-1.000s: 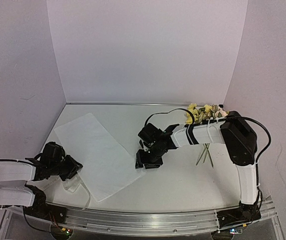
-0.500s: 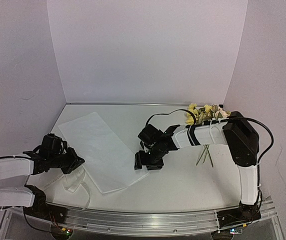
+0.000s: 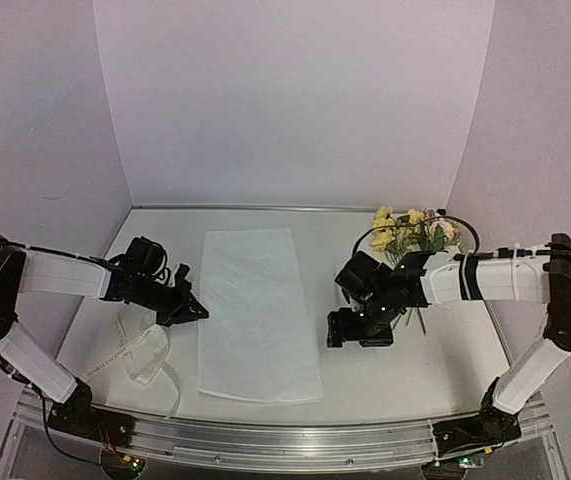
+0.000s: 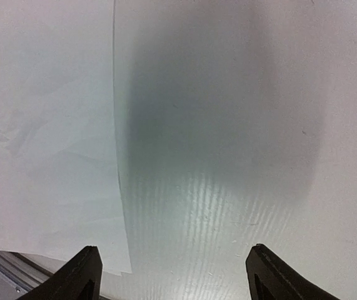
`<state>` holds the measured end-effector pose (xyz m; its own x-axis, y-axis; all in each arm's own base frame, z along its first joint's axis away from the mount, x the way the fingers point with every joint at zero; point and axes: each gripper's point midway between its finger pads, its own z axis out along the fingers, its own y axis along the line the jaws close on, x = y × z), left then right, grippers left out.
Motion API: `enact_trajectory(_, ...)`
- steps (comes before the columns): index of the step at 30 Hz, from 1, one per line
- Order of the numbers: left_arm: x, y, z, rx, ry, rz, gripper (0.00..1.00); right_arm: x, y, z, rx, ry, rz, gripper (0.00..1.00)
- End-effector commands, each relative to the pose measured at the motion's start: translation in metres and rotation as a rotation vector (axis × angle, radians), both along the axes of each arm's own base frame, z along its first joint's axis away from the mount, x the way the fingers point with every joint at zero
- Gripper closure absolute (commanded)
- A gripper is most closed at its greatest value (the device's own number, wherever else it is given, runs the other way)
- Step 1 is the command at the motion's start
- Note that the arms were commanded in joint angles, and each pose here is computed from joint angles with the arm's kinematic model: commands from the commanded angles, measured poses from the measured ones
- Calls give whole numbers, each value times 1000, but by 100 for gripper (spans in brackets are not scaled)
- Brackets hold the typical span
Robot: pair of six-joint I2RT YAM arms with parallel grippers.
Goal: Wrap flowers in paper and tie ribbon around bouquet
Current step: Move the folded wrapping paper to the center of the board.
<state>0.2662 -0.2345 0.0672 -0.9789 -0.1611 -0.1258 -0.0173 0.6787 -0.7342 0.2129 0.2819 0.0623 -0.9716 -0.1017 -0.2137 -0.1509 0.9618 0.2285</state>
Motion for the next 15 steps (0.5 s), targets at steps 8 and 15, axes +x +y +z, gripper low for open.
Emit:
enact_trajectory(8,10,-67,-6,-141,44,31,100,-40,-39,-35,40,107,-204,16)
enact_trajectory(15,11,-86,-16,-125,50,52,100,-48,-36,-50,65,127,-256,20)
